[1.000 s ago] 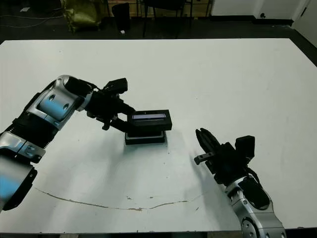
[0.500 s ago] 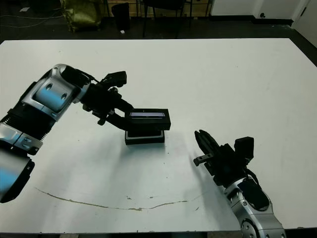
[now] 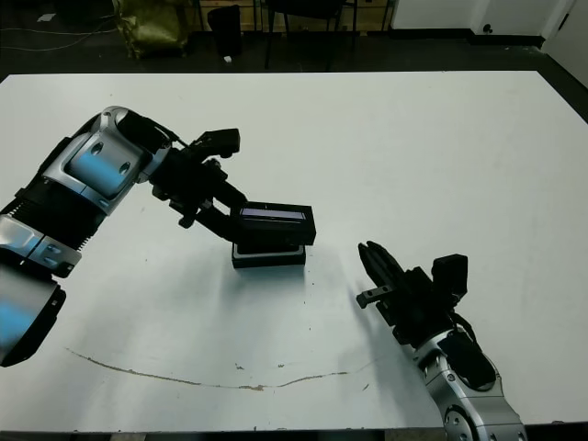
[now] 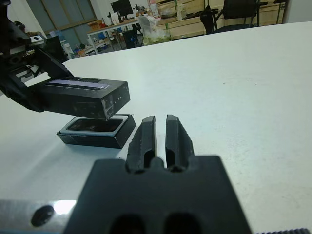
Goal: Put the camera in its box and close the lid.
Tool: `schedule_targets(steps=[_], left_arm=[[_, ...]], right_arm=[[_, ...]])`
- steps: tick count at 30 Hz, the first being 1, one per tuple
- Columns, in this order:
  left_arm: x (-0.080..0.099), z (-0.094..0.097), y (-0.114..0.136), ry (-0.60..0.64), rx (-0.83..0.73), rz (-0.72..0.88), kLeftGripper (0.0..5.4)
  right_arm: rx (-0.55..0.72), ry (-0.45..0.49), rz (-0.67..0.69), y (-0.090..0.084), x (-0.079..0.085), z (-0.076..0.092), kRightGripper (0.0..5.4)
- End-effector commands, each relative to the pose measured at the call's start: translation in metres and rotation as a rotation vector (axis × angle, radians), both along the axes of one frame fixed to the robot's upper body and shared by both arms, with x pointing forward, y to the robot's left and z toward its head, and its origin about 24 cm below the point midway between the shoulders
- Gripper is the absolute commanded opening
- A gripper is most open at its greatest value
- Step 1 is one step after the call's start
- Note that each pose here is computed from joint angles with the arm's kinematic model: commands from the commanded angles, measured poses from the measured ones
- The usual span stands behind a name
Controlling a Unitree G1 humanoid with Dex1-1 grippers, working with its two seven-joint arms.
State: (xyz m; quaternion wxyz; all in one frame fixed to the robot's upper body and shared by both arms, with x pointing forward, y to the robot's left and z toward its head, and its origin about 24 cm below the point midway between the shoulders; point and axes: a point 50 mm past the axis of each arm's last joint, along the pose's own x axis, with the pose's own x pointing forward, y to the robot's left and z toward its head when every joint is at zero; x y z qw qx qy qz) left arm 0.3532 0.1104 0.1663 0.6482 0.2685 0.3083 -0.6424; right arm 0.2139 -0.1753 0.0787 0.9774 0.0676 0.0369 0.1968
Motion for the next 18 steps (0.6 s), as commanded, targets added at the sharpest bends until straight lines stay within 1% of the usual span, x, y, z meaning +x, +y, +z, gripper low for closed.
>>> schedule_targets(steps=[1, 10, 18], left_arm=[[0.0002, -0.0106, 0.0021, 0.021, 0.028, 0.011, 2.26], [0.0005, -0.0187, 0.0008, 0.028, 0.049, 0.007, 2.26], [-0.0006, -0.0201, -0.0031, 0.026, 0.068, -0.014, 2.26]], right_arm=[[-0.015, 0.021, -0.009, -0.0020, -0.0016, -0.0057, 0.00], [-0.016, 0.021, -0.011, -0.0014, -0.0014, -0.0063, 0.00], [-0.013, 0.035, -0.017, -0.0005, -0.0030, -0.0059, 0.00]])
